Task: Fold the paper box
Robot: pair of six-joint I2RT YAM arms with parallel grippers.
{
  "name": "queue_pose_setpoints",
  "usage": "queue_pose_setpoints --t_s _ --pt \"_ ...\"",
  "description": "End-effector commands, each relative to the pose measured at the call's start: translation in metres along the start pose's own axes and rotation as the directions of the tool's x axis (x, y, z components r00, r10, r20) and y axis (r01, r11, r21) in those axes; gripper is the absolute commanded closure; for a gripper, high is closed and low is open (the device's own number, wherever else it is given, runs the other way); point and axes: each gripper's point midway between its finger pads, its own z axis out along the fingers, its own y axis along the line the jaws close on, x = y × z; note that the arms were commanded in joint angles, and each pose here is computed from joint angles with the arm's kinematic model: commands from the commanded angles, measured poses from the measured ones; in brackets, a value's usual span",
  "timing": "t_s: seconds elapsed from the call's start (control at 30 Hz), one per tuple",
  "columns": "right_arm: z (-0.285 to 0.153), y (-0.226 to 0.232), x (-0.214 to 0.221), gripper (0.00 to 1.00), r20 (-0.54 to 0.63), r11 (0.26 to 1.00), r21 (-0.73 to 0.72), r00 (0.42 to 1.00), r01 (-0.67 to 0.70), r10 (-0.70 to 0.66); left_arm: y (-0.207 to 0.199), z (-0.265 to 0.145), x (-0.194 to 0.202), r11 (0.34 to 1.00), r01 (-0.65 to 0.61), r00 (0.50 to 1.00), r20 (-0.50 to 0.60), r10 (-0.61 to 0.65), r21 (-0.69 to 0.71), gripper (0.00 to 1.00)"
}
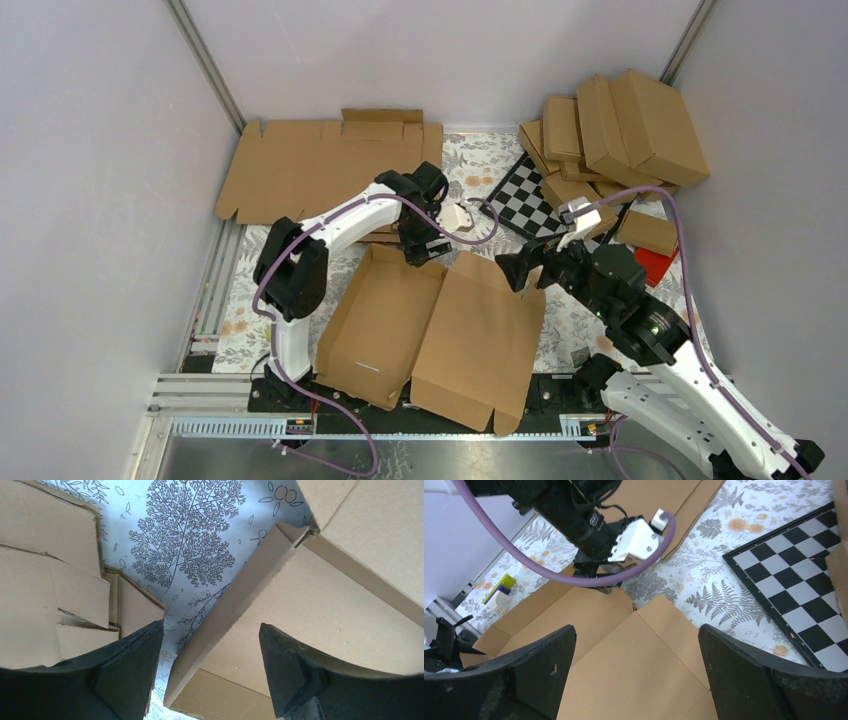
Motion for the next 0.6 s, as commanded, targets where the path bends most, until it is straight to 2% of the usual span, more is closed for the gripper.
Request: queue_pose_setpoints --t_s 0.0,0.13,0.37,0.47,0.57 --pt "-0.009 -0.012 -0.009 0.0 0.059 0.998 0.06 0.998 0.014 -0.018 0.01 -0.002 -0.004 0.998 -0.057 0.998 0.003 0.057 -0.03 0.24" --pt "-0.011 -0.01 -0.01 0.01 0.068 0.999 0.041 0.997 0.019 -0.021 0.012 0.009 0.002 0.997 -0.061 0.998 0.004 0.062 -0.047 0.28" --pt "-0.012 -0.005 -0.011 0.01 0.075 1.0 0.016 0.997 0.02 -0.021 0.016 0.026 0.028 0.994 -0.081 0.993 -0.087 0.074 -0.078 0.39" --pt "-0.013 -0.006 -0.011 0.0 0.079 1.0 0.021 0.997 0.016 -0.017 0.012 0.03 0.034 0.994 -0.079 0.993 -0.093 0.072 -0.074 0.49" --pt "-0.015 -0.008 -0.01 0.0 0.086 1.0 0.028 0.996 0.011 -0.013 0.002 0.032 0.032 0.997 -0.056 0.996 -0.079 0.052 -0.045 0.66"
